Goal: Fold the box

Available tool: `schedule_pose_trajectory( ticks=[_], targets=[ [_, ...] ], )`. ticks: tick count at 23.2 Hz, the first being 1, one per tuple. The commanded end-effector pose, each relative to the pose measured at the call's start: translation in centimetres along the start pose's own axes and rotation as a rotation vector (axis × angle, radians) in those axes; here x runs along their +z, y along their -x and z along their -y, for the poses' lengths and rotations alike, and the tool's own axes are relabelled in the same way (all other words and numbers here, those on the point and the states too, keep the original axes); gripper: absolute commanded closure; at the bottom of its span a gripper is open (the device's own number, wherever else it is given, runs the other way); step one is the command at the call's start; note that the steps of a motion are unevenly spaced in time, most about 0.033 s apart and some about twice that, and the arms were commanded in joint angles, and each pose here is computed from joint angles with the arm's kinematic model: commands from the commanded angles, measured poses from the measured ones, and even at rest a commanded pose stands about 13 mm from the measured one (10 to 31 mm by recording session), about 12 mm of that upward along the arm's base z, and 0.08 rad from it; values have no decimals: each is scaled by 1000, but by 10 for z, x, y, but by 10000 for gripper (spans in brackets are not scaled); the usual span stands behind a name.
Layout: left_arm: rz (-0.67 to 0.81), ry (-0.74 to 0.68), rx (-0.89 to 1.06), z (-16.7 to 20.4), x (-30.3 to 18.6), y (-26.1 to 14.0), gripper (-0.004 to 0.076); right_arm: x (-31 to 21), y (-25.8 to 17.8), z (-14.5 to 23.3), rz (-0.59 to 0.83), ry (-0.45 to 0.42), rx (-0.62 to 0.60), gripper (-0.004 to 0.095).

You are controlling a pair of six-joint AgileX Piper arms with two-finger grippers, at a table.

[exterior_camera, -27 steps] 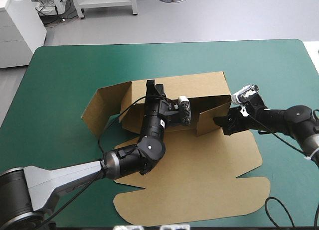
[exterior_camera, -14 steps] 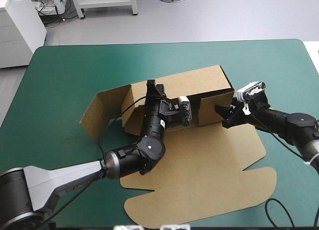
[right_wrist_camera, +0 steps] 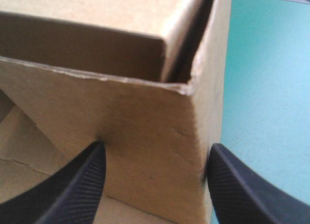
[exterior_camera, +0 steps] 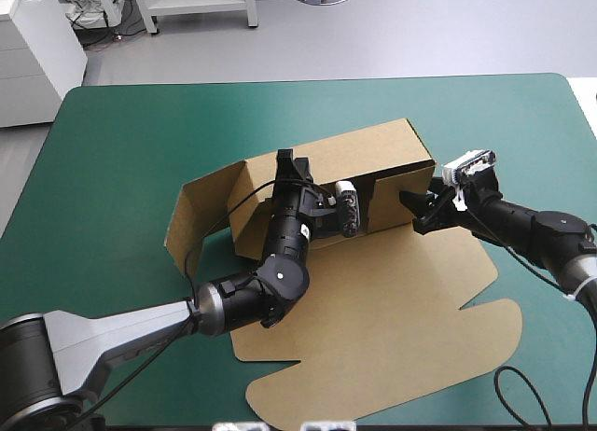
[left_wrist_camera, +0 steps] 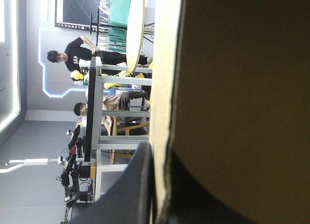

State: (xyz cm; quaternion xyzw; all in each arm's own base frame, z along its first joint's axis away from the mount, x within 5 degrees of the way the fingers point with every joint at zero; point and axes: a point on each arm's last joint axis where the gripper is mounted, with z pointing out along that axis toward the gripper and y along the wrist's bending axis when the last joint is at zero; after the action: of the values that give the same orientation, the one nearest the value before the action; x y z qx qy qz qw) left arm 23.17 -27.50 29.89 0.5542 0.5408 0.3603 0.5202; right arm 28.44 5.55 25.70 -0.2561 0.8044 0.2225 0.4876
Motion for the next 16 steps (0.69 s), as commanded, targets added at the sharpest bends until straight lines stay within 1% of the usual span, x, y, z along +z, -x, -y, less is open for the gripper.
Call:
schedule_pose_trajectory(
  ticks=[1, 3, 5, 16],
  targets=[
    [58, 99, -12, -27, -10, 4, 734, -1, 19, -13, 90, 39, -56, 402],
    [72, 90, -11, -26, -10, 5, 734, 6, 22, -21, 88, 36, -99, 442],
    [82, 84, -10, -25, -10, 6, 734, 15, 27, -27, 77, 32, -131, 445],
    [84, 82, -10, -25, -10, 7, 734, 29, 28, -21, 68, 21, -108, 444]
  ],
)
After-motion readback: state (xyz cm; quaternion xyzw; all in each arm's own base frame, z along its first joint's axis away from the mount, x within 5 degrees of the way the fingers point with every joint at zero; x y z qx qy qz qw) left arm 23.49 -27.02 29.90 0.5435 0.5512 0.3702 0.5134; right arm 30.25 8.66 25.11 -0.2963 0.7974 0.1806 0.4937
